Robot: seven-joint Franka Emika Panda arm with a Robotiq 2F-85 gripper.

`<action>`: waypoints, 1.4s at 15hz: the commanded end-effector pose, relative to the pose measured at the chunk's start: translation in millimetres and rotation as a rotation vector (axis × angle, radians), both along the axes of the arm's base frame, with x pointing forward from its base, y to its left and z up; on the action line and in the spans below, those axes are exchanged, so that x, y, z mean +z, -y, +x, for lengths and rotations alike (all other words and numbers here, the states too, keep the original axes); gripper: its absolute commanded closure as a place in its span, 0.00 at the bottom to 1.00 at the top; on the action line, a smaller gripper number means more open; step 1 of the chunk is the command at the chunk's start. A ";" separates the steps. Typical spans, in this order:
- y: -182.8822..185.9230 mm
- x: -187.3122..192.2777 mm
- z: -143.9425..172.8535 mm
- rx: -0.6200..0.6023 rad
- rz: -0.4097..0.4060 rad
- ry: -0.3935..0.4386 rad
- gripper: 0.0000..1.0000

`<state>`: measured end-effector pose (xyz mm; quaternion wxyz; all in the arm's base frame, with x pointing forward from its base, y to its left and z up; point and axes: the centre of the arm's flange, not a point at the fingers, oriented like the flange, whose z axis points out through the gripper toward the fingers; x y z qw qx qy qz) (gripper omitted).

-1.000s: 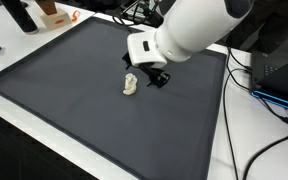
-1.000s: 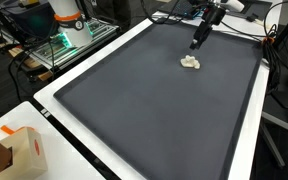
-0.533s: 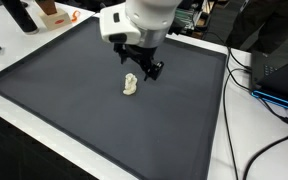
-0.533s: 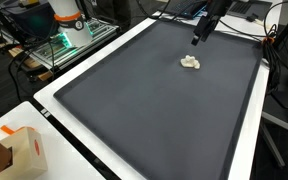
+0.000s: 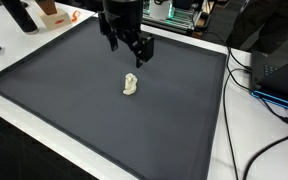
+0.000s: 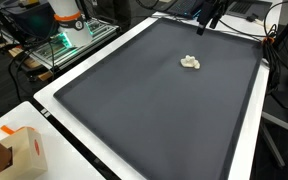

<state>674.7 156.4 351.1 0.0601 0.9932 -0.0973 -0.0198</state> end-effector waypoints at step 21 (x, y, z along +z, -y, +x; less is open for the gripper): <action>22.0 -78.7 -1.4 -0.593 0.081 0.043 0.00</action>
